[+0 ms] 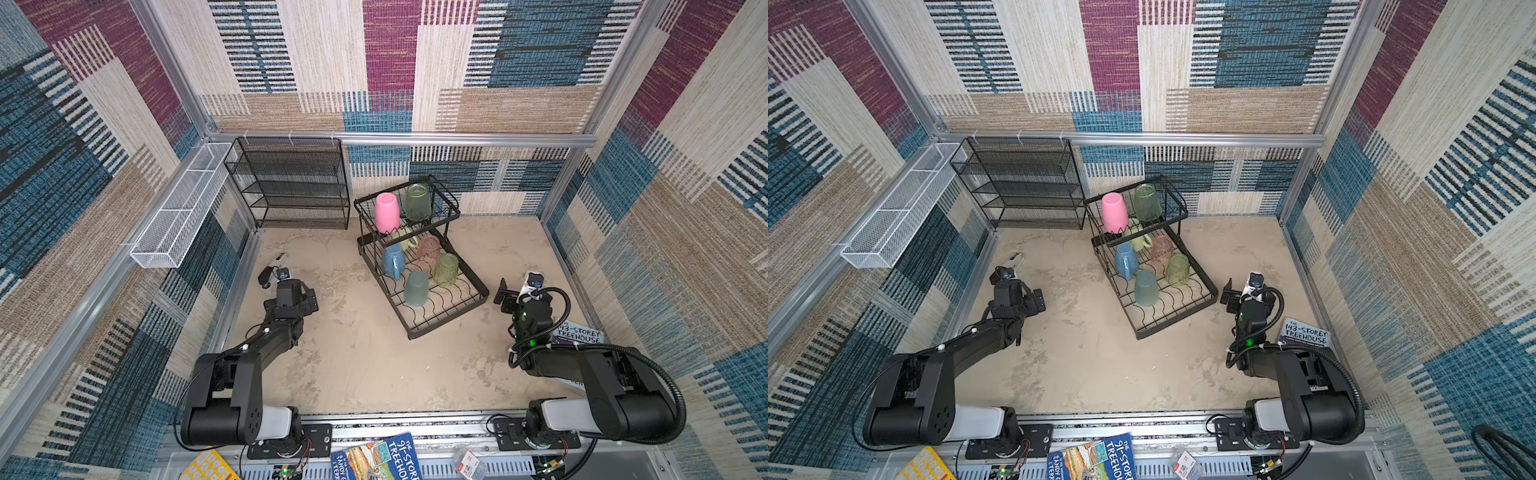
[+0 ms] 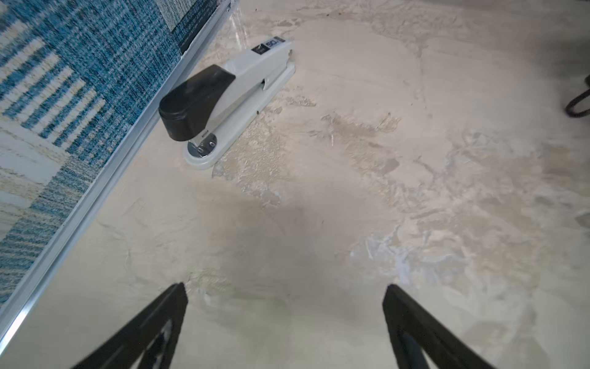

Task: Load cups into a dish rack
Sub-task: Reset both arms

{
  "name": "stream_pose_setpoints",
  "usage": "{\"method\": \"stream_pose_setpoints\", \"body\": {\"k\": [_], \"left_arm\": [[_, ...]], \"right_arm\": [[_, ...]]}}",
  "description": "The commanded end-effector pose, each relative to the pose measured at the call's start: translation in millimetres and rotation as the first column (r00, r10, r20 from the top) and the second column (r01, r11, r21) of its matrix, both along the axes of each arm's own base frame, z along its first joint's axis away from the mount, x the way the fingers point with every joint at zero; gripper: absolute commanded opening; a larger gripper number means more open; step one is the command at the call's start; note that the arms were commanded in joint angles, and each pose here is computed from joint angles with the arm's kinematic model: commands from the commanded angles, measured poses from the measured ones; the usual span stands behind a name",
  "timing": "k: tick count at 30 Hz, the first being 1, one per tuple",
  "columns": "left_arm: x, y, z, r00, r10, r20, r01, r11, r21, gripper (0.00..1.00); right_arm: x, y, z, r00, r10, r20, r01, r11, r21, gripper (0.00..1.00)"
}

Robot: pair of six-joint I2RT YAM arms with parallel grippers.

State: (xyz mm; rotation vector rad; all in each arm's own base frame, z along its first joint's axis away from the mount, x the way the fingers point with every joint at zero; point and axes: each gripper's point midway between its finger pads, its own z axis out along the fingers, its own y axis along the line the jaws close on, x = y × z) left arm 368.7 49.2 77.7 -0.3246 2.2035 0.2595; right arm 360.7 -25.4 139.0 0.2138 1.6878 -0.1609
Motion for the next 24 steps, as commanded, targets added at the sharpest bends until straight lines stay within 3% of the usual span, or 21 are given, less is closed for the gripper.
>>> {"method": "stream_pose_setpoints", "body": {"k": [1,9,16,18,20,24], "left_arm": [[22,-2,29,0.983,-0.056,0.173,0.052,0.998,0.026,0.99],[21,-15,21,0.926,-0.161,0.340,0.150,0.987,0.058,0.99],[28,-13,17,0.952,-0.145,0.271,0.140,0.989,0.037,0.99],[28,-13,16,0.948,-0.149,0.282,0.142,0.989,0.045,0.99],[29,-14,16,0.950,-0.149,0.276,0.143,0.989,0.042,0.99],[29,-14,17,0.949,-0.149,0.279,0.142,0.989,0.044,0.99]], "right_arm": [[5,5,22,0.994,0.036,0.108,-0.034,0.999,-0.020,1.00],[7,8,17,0.992,0.061,0.111,-0.059,0.998,-0.019,1.00],[9,14,14,0.988,0.110,0.105,-0.109,0.994,-0.020,1.00],[5,17,13,0.981,0.136,0.141,-0.131,0.991,-0.040,1.00],[9,18,5,0.985,0.147,0.088,-0.145,0.989,-0.023,1.00],[12,16,6,0.982,0.162,0.098,-0.162,0.987,-0.014,1.00]]}}
